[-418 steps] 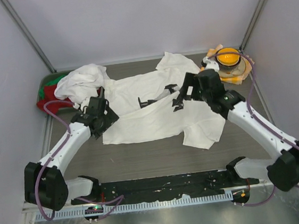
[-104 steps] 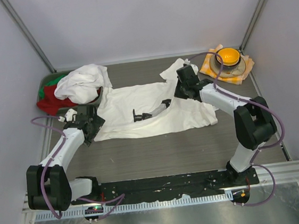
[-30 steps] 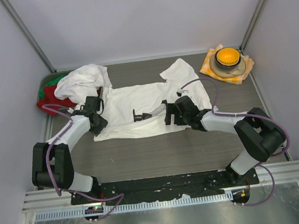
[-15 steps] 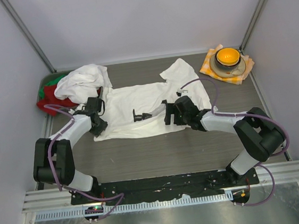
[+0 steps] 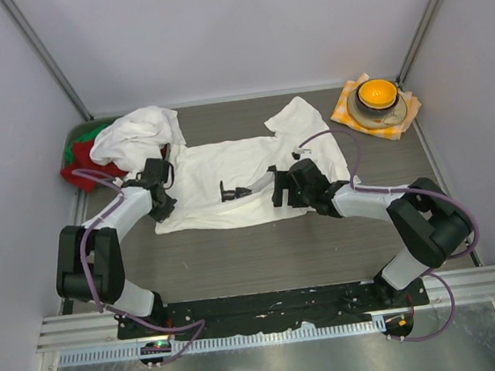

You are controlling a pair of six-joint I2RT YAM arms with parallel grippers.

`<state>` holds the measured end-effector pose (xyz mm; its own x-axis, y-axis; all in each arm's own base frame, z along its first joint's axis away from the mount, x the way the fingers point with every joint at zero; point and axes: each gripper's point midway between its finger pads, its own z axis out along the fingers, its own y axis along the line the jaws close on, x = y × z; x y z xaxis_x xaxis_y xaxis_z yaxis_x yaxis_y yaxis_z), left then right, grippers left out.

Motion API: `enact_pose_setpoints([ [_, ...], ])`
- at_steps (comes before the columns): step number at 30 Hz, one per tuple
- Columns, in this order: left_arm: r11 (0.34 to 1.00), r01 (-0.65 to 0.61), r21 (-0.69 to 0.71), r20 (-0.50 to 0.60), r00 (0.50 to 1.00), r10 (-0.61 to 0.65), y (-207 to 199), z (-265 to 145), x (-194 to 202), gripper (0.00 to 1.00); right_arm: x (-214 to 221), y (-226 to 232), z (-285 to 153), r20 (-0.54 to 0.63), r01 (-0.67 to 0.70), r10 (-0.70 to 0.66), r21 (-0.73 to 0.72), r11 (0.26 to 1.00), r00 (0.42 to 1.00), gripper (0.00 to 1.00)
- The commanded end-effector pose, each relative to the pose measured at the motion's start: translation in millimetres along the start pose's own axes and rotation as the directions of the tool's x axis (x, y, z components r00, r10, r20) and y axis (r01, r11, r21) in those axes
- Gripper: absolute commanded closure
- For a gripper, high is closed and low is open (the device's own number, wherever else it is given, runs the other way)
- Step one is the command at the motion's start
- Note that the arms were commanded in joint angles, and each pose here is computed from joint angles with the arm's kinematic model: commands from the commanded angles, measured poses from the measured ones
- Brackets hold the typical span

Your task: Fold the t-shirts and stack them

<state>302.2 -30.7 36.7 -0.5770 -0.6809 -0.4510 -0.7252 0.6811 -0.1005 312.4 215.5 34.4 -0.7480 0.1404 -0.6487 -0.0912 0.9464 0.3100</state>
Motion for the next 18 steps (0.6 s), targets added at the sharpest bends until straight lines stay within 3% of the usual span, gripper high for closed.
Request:
enact_pose_setpoints([
  [1, 0.999, 0.024, 0.033, 0.11, 0.994, -0.027, -19.2, -14.2, -34.8, 1.0, 15.5, -4.8, 1.0, -0.036, 0.01, -0.01, 0.01, 1.0, 0.999, 0.04],
  [12, 0.999, 0.024, 0.035, 0.17, 0.985, -0.029, -59.8, -14.9, -75.8, 0.98, 17.6, -8.1, -4.3, -0.038, 0.018, -0.018, 0.015, 1.0, 0.999, 0.04],
  [13, 0.999, 0.021, 0.028, 0.167, 0.986, -0.026, -62.3, -12.3, -76.8, 0.84, 18.4, -9.6, -5.7, -0.039, 0.019, -0.019, 0.016, 1.0, 0.999, 0.04],
  [14, 1.0, 0.019, 0.019, 0.165, 0.986, -0.022, -64.7, -13.1, -79.5, 0.39, 19.6, -9.5, -6.5, -0.042, 0.02, -0.02, 0.015, 1.0, 0.999, 0.04],
  [16, 1.0, 0.026, -0.012, 0.161, 0.987, -0.024, -61.9, -9.3, -78.9, 0.0, 17.5, -11.3, -10.9, -0.034, 0.025, -0.024, 0.022, 0.999, 0.999, 0.04],
  [18, 0.999, 0.039, 0.006, 0.164, 0.986, -0.039, -59.4, -18.8, -78.9, 0.0, 11.9, -11.8, -16.7, -0.014, 0.029, -0.028, 0.028, 0.999, 1.0, 0.04],
])
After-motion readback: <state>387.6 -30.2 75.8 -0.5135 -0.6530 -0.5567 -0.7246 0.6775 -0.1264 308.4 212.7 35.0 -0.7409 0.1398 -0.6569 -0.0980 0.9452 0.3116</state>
